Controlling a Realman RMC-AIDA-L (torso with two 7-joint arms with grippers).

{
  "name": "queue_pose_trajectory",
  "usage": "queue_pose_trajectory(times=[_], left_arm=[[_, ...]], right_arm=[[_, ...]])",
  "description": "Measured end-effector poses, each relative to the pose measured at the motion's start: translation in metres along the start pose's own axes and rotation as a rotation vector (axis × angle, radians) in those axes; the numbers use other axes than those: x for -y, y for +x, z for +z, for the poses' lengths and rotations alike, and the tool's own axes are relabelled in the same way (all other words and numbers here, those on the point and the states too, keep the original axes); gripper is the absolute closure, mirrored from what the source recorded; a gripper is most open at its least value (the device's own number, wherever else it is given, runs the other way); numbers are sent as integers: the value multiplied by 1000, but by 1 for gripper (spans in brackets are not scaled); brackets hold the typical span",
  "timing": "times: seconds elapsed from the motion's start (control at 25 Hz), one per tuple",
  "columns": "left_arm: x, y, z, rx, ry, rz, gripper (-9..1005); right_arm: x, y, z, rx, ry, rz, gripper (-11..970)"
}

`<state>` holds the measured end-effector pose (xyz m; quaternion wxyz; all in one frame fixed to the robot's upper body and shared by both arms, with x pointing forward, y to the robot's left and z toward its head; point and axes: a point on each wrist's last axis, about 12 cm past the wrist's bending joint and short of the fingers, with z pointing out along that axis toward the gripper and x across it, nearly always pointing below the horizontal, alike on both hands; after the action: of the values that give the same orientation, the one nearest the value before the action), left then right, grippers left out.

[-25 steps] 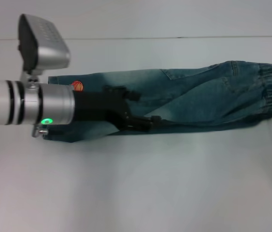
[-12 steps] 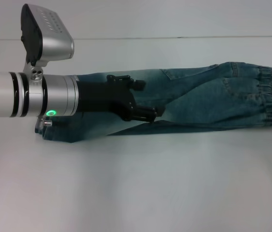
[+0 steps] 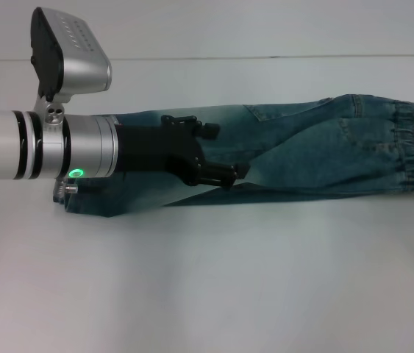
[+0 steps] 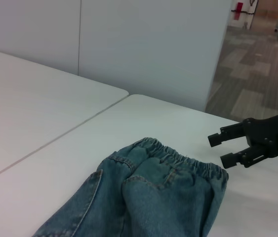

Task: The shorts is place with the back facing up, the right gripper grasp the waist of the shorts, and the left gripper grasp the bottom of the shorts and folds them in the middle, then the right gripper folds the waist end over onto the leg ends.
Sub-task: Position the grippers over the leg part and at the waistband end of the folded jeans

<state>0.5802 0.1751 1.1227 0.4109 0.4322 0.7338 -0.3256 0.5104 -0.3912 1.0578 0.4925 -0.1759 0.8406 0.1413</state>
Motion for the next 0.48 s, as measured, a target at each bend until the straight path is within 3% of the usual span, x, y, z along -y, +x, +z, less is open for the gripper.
queue_pose_trajectory(times=[0.16,0.48], left_arm=[[0,0,0,-1,-1,2,91],[0,1,-1,-3,0,1,91]], right_arm=[[-3,0,4,-21,-23,-6,35],[-4,2,14,-55,-9,0,23]])
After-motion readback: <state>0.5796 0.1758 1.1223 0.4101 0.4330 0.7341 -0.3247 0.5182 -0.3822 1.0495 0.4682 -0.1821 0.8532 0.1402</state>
